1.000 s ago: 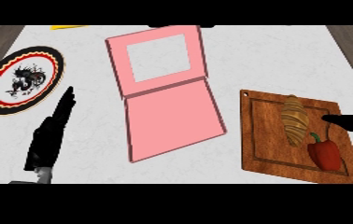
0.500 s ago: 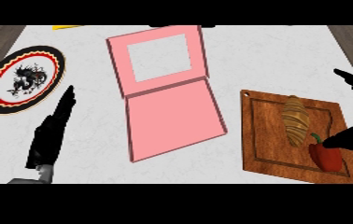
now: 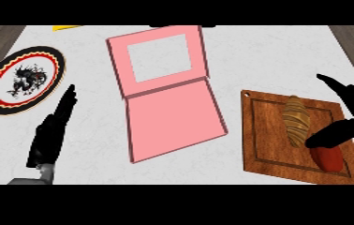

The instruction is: Pick the croissant from the cutting board and place it in the cardboard box

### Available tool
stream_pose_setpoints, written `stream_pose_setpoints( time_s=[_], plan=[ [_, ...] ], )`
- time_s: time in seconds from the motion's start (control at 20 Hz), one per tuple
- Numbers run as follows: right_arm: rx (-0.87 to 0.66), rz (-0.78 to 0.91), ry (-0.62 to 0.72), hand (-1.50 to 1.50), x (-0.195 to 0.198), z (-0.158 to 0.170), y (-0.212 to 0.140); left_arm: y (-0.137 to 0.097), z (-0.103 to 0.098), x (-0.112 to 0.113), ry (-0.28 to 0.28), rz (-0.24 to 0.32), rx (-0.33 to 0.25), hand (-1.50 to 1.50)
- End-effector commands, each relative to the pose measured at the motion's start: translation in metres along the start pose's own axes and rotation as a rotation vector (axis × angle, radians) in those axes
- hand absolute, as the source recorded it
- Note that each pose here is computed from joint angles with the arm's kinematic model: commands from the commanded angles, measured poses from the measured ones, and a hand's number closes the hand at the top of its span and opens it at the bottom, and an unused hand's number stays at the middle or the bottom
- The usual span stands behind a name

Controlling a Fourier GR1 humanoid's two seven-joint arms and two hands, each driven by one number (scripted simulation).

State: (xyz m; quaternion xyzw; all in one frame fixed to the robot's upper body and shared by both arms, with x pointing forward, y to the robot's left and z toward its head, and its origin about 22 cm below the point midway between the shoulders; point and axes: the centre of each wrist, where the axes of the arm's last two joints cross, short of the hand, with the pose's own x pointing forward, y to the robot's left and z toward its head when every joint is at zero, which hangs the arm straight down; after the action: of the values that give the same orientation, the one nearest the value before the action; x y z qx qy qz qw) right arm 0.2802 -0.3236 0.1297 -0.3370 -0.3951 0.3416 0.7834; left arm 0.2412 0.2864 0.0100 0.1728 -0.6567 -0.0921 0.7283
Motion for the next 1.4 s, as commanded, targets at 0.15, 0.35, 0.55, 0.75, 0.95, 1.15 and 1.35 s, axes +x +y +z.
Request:
stream_pose_setpoints(
  time_s=[0.15,0.35,0.55,0.75,0.95,1.15,1.35],
  plan=[
    [0.022,0.029,0.073,-1.5,0.018,-0.001,0.026,-0.009,-0.009,0.015,-0.013,-0.012,0.014,0.0],
    [0.025,0.044,0.078,-1.5,-0.01,-0.005,0.033,0.005,-0.003,-0.001,0.007,-0.005,-0.008,0.0],
    [0.01,0.034,0.07,-1.5,-0.018,-0.007,0.028,0.007,0.004,-0.002,0.01,0.02,-0.001,0.0],
    [0.005,0.018,0.079,-1.5,-0.014,-0.012,0.027,0.005,0.014,-0.011,-0.001,-0.013,0.009,0.0],
    [0.01,0.026,0.064,-1.5,-0.02,-0.015,0.029,0.011,0.009,-0.012,0.005,-0.004,0.009,0.0],
    [0.007,0.02,0.072,-1.5,-0.021,-0.038,0.057,0.0,0.008,0.0,0.005,0.008,0.01,0.0],
    [0.024,0.013,0.061,-1.5,-0.01,-0.033,0.055,-0.003,-0.014,-0.016,0.016,0.007,-0.011,0.0]
  ],
)
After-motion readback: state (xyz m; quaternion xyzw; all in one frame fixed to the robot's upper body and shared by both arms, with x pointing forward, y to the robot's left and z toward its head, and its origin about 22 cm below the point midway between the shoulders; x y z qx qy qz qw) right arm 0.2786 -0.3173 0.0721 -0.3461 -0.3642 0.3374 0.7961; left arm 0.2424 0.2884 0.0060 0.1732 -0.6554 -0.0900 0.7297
